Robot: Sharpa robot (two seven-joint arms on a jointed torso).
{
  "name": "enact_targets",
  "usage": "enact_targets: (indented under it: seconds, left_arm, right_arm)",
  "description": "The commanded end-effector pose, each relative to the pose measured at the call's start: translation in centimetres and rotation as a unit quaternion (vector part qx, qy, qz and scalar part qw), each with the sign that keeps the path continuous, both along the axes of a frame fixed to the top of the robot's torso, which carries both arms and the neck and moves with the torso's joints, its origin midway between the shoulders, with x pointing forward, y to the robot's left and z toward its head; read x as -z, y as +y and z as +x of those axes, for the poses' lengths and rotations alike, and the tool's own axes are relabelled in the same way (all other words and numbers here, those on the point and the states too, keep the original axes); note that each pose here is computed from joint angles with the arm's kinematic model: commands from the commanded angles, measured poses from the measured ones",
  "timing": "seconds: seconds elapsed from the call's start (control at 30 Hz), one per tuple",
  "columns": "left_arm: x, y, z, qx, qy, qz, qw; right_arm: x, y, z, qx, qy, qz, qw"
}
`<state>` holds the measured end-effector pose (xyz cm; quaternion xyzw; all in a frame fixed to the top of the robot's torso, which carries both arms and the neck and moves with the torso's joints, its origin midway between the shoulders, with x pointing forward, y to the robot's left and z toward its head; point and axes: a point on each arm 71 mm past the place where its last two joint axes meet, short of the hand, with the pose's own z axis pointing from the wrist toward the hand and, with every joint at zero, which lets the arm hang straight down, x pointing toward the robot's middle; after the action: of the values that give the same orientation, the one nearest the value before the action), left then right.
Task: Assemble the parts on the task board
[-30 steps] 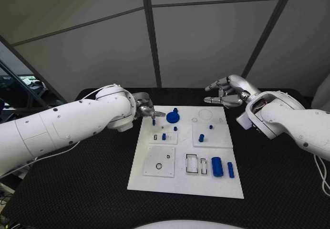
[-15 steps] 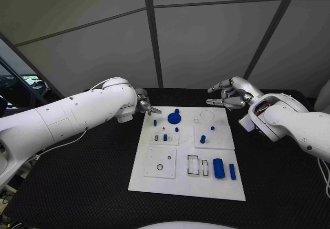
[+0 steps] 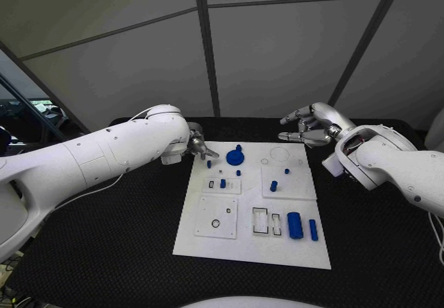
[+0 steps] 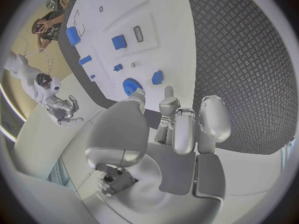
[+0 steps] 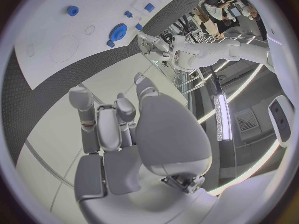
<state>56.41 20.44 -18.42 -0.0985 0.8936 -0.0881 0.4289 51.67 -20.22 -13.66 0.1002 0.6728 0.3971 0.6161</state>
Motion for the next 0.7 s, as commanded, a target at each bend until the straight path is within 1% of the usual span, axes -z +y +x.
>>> enact_targets:
  seconds: [0.03,0.27,0.47,0.7]
  left_arm:
    - [0.08,-0.25,-0.02,0.016,0.012,0.006,1.000]
    - [0.26,-0.41,-0.02,0.022,0.020,0.009,1.000]
    - [0.64,-0.65,-0.13,0.029,0.028,0.013,0.999]
    - [0.80,-0.66,-0.16,0.031,0.031,0.014,0.999]
  right_arm:
    - [-0.12,0.16,0.00,-0.003,-0.002,-0.002,1.000]
    - [-0.10,0.25,0.02,-0.004,-0.002,-0.002,1.000]
    - [-0.09,0.35,0.04,-0.005,-0.001,-0.002,1.000]
    - [-0.09,0.32,0.05,-0.005,-0.001,-0.002,1.000]
